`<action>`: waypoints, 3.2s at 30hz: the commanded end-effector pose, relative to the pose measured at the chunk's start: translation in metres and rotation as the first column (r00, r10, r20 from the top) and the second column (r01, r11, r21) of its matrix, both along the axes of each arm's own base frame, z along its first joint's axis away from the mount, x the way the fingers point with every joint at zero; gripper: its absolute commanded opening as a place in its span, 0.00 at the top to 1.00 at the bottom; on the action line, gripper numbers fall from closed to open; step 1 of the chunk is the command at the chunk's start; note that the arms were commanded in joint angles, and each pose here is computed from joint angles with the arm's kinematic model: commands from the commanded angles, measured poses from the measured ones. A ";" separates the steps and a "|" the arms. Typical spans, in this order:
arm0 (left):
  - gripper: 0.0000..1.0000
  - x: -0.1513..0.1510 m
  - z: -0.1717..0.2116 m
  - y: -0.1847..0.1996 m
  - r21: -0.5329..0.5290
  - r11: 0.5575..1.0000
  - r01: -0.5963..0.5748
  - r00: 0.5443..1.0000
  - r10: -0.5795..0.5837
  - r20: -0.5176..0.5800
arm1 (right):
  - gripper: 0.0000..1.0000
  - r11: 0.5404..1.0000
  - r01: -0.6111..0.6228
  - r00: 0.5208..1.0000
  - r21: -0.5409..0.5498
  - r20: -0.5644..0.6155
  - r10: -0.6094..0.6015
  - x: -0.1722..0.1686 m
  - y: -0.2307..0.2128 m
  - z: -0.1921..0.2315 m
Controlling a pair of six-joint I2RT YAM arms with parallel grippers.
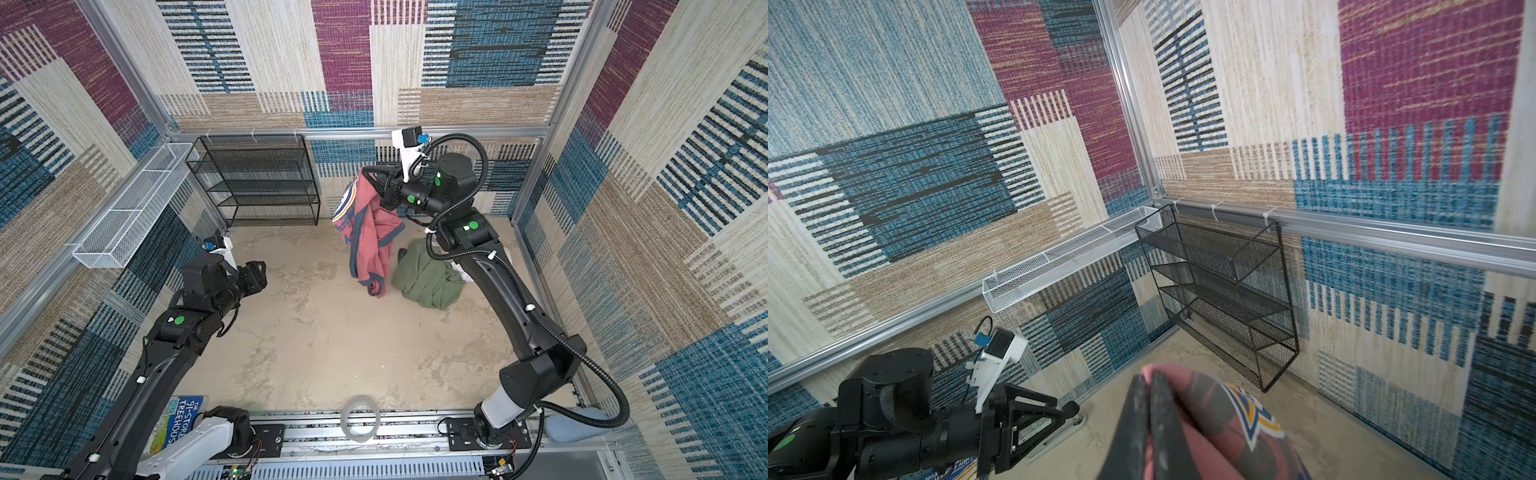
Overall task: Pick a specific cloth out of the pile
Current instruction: 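Lift the maroon shirt with the right gripper, pulling it from the pile, then carry the maroon shirt toward the left gripper and lower it onto table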
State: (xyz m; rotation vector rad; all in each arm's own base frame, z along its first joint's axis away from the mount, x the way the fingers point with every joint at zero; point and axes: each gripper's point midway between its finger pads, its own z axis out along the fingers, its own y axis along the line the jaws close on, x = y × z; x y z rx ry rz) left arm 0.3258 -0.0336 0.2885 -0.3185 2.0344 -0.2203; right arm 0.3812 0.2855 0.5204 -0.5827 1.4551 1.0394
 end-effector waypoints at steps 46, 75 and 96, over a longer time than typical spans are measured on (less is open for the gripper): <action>0.38 -0.062 0.019 0.026 0.123 0.992 -0.032 0.999 0.033 -0.011 | 0.99 0.930 -0.367 0.897 -0.004 -0.266 0.352 0.054 0.255 -0.193; 0.38 -0.052 0.013 0.015 0.043 0.999 -0.017 0.999 0.018 -0.033 | 0.61 0.908 -0.417 0.848 -0.036 -0.374 0.375 0.031 0.277 -0.238; 0.43 0.003 -0.078 -0.070 -0.122 0.978 0.168 0.961 -0.191 -0.202 | 0.62 0.990 -0.070 0.931 -0.121 -0.364 0.021 0.014 0.093 -0.251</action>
